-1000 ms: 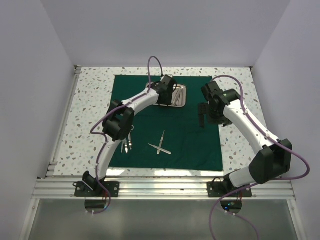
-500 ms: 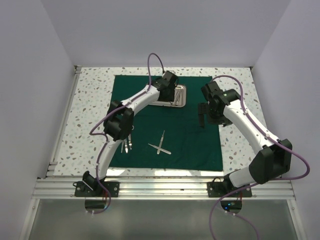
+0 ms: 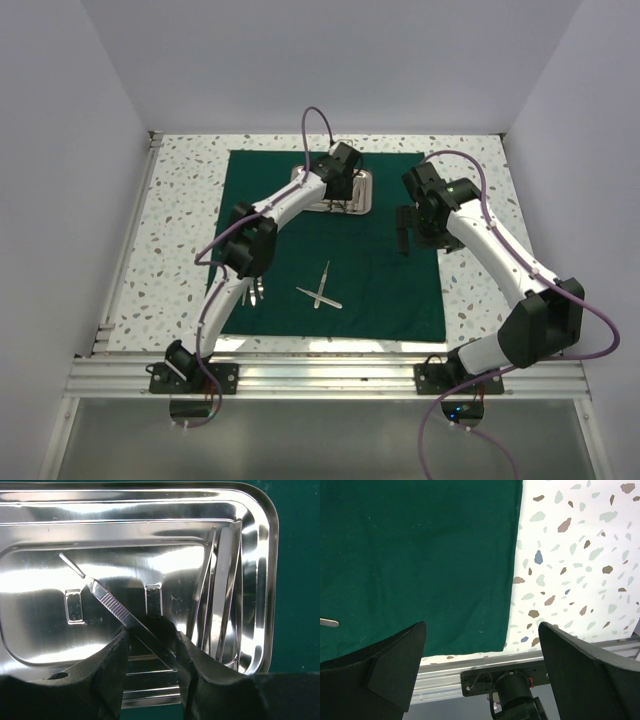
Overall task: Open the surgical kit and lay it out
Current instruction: Pick up the medical item from the container.
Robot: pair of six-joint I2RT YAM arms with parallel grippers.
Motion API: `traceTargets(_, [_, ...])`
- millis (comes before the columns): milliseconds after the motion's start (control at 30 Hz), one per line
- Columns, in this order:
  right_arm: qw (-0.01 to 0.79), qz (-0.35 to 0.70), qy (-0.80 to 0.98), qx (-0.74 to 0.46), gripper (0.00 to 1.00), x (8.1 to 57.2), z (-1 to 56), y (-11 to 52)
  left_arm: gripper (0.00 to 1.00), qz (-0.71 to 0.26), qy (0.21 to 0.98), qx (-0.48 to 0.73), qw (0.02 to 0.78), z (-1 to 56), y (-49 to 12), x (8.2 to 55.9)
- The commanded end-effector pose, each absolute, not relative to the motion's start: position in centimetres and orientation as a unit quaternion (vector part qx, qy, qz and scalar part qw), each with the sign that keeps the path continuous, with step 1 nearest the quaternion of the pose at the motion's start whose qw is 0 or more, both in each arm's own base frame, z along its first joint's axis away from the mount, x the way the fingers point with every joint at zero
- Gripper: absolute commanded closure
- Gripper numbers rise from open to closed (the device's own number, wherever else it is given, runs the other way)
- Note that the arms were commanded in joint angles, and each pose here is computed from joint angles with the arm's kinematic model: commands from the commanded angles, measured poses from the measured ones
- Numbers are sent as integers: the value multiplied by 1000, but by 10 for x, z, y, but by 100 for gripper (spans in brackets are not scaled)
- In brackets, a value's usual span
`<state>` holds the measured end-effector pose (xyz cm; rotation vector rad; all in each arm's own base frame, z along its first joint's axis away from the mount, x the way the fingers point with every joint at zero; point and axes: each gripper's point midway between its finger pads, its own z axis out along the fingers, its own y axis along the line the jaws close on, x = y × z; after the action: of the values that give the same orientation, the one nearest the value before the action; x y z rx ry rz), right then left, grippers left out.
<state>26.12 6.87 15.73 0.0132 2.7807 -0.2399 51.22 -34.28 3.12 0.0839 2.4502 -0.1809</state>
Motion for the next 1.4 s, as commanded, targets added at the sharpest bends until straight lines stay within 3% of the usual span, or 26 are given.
traceTargets(0, [185, -78, 980, 1, 1, 265, 162, 70, 55, -23, 948, 40, 314, 10, -330, 503])
traceTargets(533, [189, -74, 979, 0, 1, 270, 161, 72, 61, 101, 962, 80, 242, -13, -275, 462])
traceTargets(900, [196, -70, 978, 2, 1, 267, 164, 71, 66, 65, 975, 72, 200, -25, -274, 429])
traceTargets(1267, [199, -66, 978, 2, 1, 267, 168, 72, 71, 37, 976, 91, 196, -48, -290, 441])
traceTargets(1367, [198, -68, 978, 3, 1, 266, 168, 72, 78, 26, 977, 87, 193, -53, -293, 446])
